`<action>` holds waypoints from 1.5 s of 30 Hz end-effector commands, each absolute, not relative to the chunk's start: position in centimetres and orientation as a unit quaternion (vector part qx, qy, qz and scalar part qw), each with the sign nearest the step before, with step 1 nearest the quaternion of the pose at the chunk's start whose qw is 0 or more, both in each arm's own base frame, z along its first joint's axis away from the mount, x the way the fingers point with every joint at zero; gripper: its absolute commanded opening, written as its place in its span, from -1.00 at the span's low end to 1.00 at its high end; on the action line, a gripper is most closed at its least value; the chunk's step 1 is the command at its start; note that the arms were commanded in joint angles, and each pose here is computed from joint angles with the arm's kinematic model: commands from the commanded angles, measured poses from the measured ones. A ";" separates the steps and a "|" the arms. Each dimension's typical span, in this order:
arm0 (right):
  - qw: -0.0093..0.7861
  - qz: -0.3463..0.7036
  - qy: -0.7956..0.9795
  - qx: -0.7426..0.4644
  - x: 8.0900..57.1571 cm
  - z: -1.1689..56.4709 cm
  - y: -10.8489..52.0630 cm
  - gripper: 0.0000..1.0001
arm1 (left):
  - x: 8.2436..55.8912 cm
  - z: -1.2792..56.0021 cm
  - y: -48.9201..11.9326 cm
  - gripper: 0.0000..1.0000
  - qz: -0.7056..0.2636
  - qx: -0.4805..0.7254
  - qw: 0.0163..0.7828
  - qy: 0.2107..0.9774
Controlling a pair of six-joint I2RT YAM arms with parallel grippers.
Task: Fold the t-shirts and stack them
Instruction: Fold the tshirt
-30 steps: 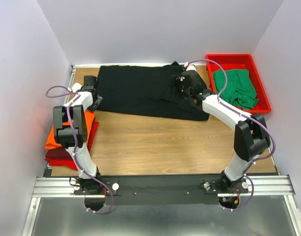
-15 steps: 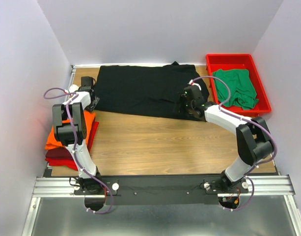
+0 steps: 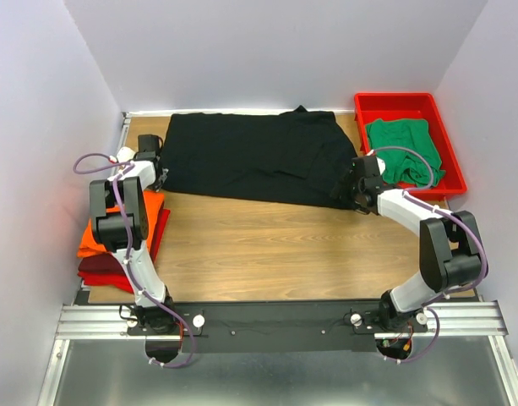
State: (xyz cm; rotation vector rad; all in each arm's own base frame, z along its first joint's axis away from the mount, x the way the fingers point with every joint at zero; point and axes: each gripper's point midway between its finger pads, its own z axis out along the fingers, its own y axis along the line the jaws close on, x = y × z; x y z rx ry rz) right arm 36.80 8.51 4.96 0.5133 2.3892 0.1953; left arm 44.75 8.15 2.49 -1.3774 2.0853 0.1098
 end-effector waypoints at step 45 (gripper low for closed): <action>0.314 0.068 0.911 0.257 28.4 4.6 5.8 -0.92 | 35.1 -0.2 10.6 -1.00 0.094 -0.519 0.243 0.814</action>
